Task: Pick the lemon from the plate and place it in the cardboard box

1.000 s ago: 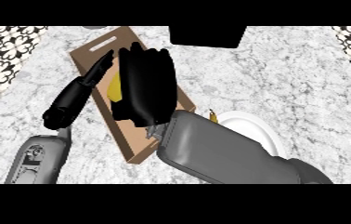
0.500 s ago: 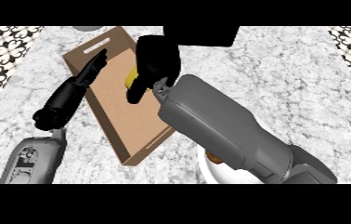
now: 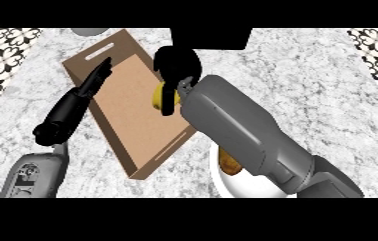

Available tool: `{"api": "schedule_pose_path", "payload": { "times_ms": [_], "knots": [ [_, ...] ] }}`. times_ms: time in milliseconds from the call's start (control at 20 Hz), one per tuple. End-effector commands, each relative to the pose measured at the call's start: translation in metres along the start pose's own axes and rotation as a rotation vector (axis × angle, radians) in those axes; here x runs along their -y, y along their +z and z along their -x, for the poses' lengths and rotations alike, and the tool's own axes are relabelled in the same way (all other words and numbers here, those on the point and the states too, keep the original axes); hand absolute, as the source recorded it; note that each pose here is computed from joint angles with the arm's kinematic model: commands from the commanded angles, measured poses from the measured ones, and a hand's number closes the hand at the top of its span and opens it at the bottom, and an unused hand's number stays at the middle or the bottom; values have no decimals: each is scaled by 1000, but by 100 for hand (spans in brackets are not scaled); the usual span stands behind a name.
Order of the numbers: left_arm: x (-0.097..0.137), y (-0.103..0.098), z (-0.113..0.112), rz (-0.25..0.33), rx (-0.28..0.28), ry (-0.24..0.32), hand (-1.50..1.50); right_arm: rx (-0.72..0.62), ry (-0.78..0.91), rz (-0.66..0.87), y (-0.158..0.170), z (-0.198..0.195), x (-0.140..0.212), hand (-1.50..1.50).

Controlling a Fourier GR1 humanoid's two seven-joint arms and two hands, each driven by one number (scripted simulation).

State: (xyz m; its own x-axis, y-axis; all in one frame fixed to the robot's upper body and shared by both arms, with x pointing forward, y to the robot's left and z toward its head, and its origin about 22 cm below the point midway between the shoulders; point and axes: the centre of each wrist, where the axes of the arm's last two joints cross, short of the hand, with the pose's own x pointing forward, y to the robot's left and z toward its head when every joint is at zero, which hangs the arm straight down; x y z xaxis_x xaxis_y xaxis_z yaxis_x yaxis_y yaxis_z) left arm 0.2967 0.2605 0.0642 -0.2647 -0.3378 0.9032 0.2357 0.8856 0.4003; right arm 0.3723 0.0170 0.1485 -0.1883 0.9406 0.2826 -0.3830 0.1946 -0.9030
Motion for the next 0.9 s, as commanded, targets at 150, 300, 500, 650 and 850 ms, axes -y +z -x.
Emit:
{"api": "schedule_pose_path", "payload": {
  "times_ms": [150, 300, 500, 650, 850],
  "knots": [
    [-1, 1, 0, 2, 3, -5, 0, 269, -297, 194, 12, -2, 27, -150],
    [-6, -1, -2, -10, 9, 1, 0, 297, -688, 349, 17, 22, 48, -150],
    [-2, 0, 3, 11, -4, -10, 0, 250, -1001, 428, 18, 49, 43, -150],
    [3, 5, -12, 25, 19, -1, 0, 174, -1089, 489, 4, 72, 30, -150],
    [4, 1, -2, -1, 9, 4, 0, 183, -1121, 531, -13, 101, 21, -150]
  ]
}}
